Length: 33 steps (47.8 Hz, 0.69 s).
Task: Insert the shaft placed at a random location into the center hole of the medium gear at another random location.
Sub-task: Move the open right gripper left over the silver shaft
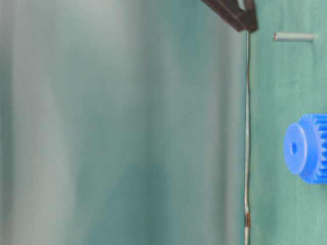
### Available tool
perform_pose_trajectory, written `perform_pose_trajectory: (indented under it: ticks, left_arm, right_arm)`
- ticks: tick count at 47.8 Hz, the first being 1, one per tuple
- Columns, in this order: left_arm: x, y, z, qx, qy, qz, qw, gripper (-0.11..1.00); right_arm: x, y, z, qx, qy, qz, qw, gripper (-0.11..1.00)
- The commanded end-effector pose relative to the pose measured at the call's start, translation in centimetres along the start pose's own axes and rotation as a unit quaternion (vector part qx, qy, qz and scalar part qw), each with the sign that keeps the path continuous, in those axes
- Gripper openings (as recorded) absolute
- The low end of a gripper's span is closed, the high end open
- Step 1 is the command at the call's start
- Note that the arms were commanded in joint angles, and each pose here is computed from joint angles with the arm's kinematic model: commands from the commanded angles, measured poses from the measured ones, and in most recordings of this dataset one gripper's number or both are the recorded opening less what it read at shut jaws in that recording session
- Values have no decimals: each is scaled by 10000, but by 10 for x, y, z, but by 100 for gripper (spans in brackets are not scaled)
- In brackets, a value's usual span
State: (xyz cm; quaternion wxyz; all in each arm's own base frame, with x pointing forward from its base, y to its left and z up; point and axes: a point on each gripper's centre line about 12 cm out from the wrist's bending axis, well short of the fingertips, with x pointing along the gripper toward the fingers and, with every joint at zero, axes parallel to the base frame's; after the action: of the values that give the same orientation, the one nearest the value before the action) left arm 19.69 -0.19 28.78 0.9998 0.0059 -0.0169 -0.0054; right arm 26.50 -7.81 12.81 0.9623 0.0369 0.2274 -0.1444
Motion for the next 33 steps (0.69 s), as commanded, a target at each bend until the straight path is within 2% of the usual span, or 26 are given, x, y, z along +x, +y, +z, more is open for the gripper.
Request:
perform_pose_trajectory:
  ticks: [1,12,23,28,33]
  left_arm:
    - [2,0,10,15,-130,0,9999,0]
    - [2,0,9,8,-77,-2,10000,0]
    - [2,0,9,0,-61,-2,10000,0]
    - [2,0,8,-8,-46,-8,10000,0]
    - [2,0,8,0,-38,-2,10000,0]
  right_arm:
    - [11,-2,3,78,-107,-48,9999,86]
    - [28,-4,-10,123,99,-111,9998,85]
    - [33,-4,-11,122,138,-113,9998,84]
    - [31,-4,-12,130,138,-113,9998,81]
    - [31,-4,-12,136,145,-117,9997,72]
